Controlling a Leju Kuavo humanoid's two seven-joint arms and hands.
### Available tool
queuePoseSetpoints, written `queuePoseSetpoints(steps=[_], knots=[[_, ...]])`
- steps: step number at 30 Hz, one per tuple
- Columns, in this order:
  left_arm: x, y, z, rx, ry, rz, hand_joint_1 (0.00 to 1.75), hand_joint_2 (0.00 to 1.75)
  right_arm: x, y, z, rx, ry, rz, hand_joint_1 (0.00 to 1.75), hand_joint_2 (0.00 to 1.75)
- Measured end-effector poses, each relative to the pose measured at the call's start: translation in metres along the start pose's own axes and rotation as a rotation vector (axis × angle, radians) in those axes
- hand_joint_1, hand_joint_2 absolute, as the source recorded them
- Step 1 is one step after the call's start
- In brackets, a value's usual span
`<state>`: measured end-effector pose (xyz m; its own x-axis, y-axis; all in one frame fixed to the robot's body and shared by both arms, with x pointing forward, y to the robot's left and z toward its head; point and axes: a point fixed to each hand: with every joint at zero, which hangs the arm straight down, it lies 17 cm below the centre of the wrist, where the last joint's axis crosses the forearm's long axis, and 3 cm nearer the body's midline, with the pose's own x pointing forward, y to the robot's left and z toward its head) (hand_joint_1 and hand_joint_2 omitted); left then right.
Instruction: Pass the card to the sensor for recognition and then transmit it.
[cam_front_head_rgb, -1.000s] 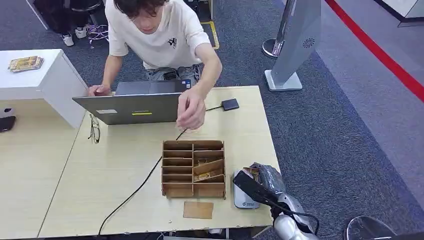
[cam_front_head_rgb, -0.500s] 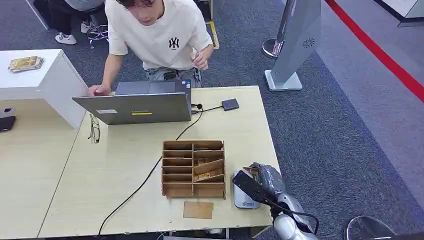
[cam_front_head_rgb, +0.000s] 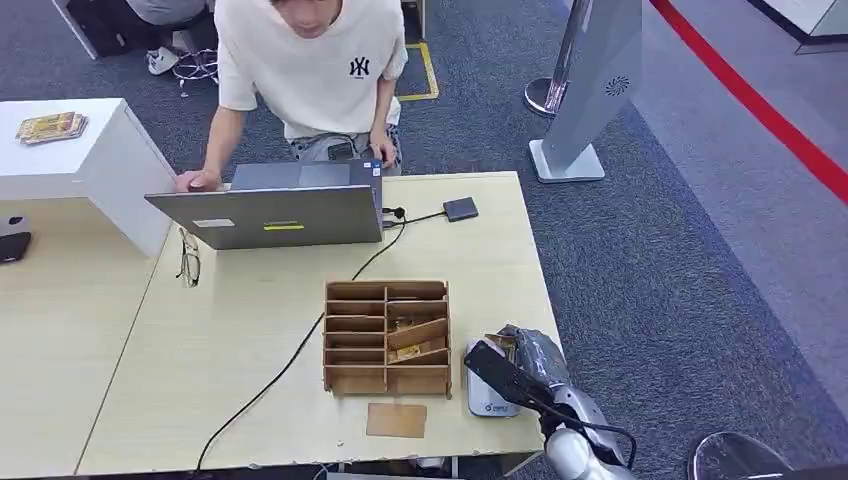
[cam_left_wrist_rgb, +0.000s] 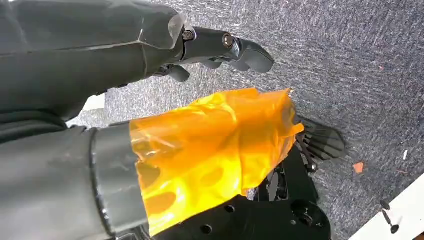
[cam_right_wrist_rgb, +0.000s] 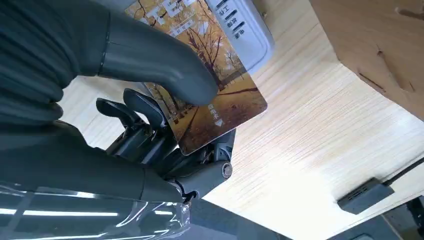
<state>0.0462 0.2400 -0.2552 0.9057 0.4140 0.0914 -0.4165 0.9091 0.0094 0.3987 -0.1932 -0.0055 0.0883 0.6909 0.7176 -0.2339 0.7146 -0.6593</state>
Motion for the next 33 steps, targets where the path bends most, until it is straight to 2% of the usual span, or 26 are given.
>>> queuePoseSetpoints(steps=[33], knots=[[0.0002,-0.0006,0.0001,-0.001,-0.001,-0.004,0.00,0.00,0.0017,-0.0004,-0.0037,0.001,-0.008,0.004,1.75,1.75]])
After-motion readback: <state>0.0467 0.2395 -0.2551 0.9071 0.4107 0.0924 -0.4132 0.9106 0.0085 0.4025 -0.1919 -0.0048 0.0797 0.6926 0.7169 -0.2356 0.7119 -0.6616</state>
